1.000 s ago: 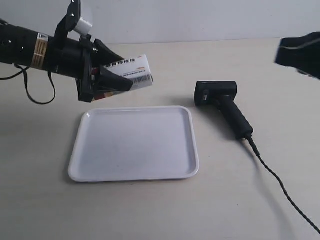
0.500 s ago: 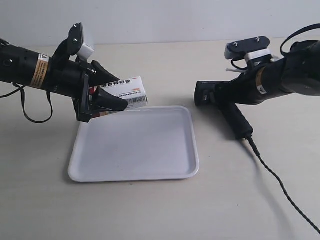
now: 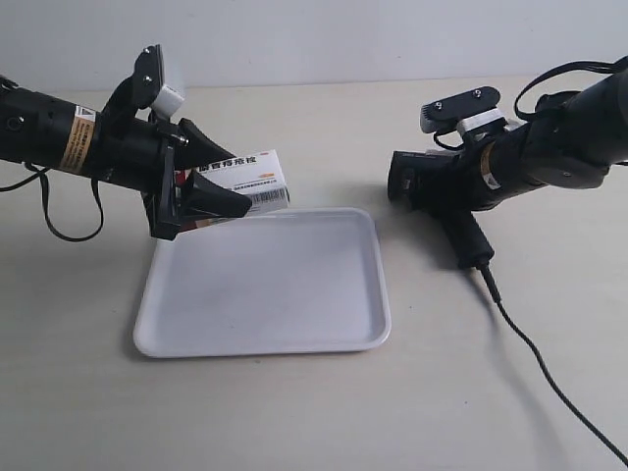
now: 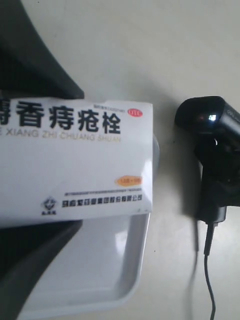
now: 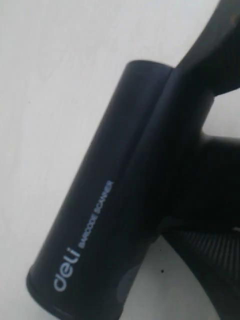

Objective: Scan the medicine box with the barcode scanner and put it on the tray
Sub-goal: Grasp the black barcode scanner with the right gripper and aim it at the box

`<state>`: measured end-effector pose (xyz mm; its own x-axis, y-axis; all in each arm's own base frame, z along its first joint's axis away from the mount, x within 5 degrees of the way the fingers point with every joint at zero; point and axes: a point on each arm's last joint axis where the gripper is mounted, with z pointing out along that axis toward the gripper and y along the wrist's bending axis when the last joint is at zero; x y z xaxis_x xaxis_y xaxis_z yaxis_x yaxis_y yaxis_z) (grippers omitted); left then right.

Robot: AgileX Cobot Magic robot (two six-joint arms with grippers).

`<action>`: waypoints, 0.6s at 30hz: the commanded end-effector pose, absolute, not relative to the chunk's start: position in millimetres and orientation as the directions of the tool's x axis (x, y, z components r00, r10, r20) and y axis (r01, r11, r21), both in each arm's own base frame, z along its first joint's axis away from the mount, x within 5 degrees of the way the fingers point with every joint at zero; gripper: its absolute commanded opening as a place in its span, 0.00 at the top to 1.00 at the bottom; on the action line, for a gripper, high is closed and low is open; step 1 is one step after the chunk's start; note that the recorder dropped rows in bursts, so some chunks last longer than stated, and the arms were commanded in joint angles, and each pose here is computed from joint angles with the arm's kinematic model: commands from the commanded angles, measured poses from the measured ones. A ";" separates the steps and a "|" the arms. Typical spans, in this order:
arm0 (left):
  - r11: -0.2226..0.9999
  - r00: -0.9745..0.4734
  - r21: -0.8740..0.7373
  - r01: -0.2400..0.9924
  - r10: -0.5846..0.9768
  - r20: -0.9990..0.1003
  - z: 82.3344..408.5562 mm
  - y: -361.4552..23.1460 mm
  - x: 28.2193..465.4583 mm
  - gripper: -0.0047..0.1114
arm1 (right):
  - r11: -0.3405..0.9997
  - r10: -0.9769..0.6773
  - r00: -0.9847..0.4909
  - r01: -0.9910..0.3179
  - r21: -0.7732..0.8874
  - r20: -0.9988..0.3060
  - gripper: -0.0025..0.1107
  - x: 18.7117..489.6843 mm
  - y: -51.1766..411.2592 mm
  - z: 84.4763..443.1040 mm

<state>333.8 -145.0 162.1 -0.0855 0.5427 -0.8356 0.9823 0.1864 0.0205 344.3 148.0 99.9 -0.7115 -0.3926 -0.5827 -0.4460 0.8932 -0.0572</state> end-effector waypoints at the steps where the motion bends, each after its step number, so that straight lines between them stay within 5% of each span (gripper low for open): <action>1: 0.188 -0.073 0.036 0.982 0.541 -0.838 163.7 -145.5 331.6 0.96 | 0.876 -0.441 -0.693 -0.470 -0.106 -0.571 0.74 345.6 146.8 101.9; 7: 0.185 -0.060 0.057 0.981 0.571 -0.819 154.6 -143.1 329.6 0.96 | 0.841 -0.537 -0.657 -0.471 -0.268 -0.530 0.98 334.8 130.1 136.7; 9: 0.180 -0.068 0.046 0.983 0.580 -0.812 145.3 -143.0 330.6 0.96 | 0.759 -0.641 -0.559 -0.565 -0.324 -0.526 0.98 303.9 135.8 157.5; 18: 0.040 0.070 0.113 0.993 0.569 -0.819 137.7 -143.6 315.2 0.96 | 0.731 -0.661 -0.514 -0.606 -0.314 -0.546 0.98 294.7 151.9 161.5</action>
<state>315.4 -142.8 138.3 0.0664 0.5691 -0.8196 0.9940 0.0337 0.1040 295.2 150.7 157.5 -0.5317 -0.6607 -0.5299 -0.5997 0.7355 -0.3154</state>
